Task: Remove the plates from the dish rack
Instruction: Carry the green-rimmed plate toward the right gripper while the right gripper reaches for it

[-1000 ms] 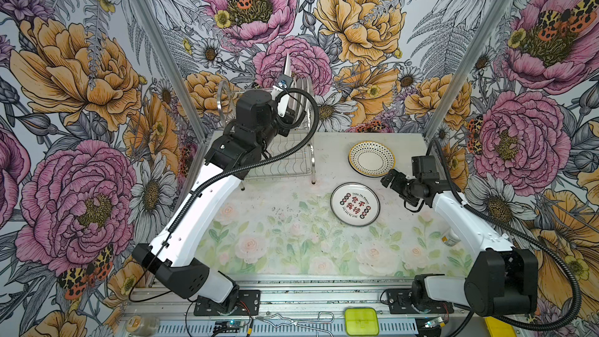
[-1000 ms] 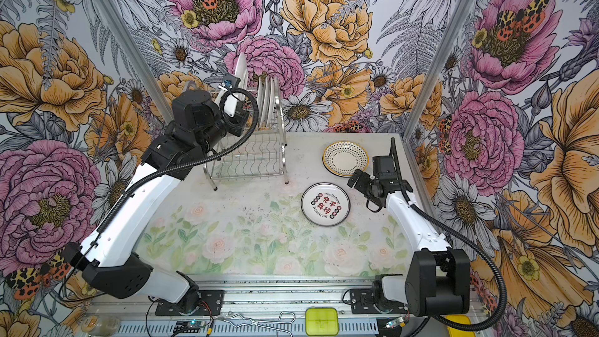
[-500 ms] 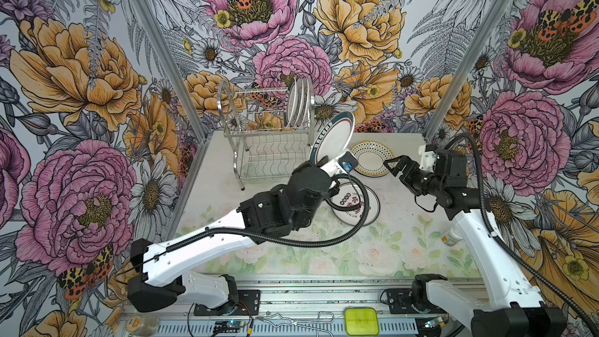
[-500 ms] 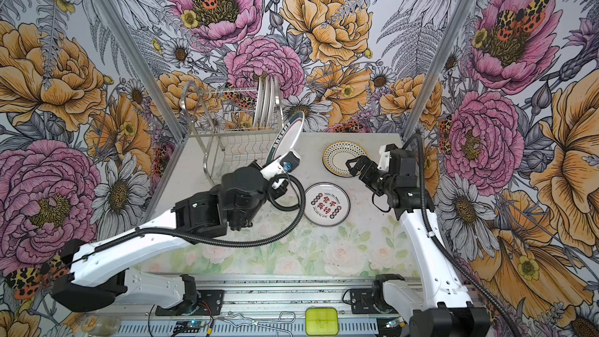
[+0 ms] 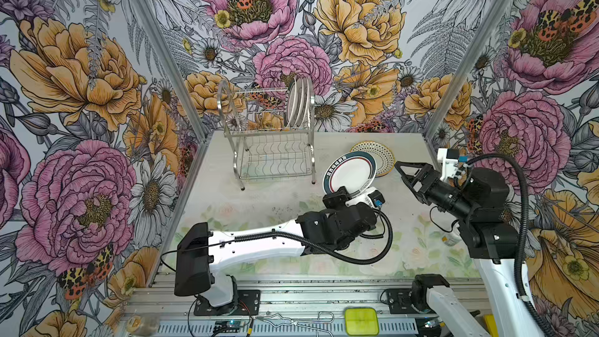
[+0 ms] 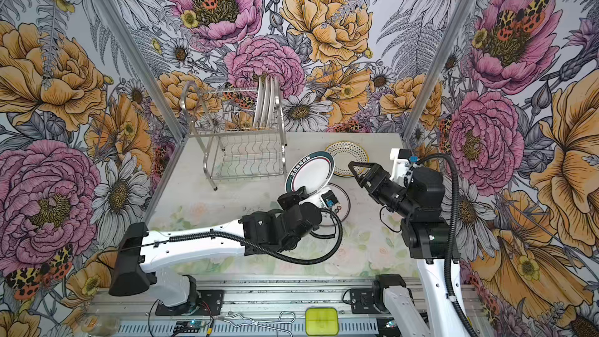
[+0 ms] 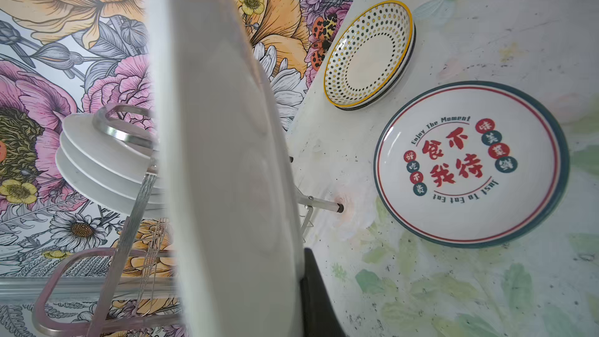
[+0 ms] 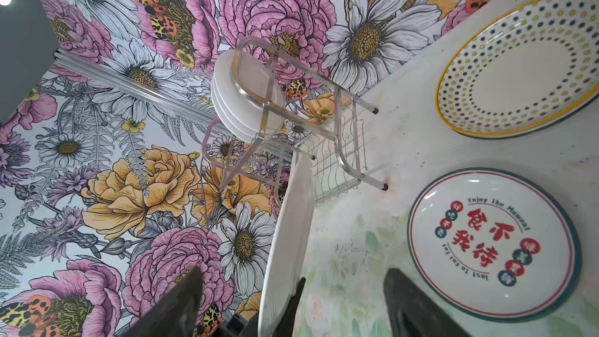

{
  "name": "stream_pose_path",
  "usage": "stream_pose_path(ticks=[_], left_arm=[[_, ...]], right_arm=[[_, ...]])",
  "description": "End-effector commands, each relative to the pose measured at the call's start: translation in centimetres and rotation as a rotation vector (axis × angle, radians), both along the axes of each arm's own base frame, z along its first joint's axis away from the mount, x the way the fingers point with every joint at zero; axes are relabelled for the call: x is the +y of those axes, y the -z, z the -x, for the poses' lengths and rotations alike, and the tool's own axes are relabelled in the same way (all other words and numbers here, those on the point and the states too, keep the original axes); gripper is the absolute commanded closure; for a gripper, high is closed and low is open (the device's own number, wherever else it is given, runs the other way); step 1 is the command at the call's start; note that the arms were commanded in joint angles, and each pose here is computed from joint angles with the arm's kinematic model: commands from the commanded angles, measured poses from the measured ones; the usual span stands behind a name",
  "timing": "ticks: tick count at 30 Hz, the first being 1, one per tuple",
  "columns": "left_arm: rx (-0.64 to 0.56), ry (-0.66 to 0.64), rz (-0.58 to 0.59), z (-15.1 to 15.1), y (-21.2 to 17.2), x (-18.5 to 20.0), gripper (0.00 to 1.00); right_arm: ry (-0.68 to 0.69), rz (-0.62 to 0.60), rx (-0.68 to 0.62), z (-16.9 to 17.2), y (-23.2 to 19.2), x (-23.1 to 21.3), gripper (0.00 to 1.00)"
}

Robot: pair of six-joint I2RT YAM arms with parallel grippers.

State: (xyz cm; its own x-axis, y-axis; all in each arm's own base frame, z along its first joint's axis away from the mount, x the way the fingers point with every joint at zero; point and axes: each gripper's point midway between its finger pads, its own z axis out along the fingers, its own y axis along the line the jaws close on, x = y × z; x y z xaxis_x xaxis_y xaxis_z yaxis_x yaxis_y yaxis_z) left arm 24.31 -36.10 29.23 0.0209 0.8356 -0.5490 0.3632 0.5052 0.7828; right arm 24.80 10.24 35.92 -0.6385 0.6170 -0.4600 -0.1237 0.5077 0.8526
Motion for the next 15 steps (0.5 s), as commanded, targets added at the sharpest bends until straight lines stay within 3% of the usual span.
stream_pose_path(ticks=[1, 7, 15], left_arm=[[-0.063, -0.043, 0.050, -0.5, -1.5, -0.3, 1.00], [-0.074, -0.027, -0.020, -1.0, -0.3, -2.1, 1.00], [-0.068, -0.008, -0.013, -1.3, -0.3, -2.7, 1.00]], right_arm=[[-0.051, -0.020, 0.041, -0.4, 1.0, 0.7, 0.13], [-0.098, -0.024, 0.071, -1.6, 1.8, 1.5, 0.22], [-0.125, -0.006, 0.113, -2.8, 3.7, 2.2, 0.29]])
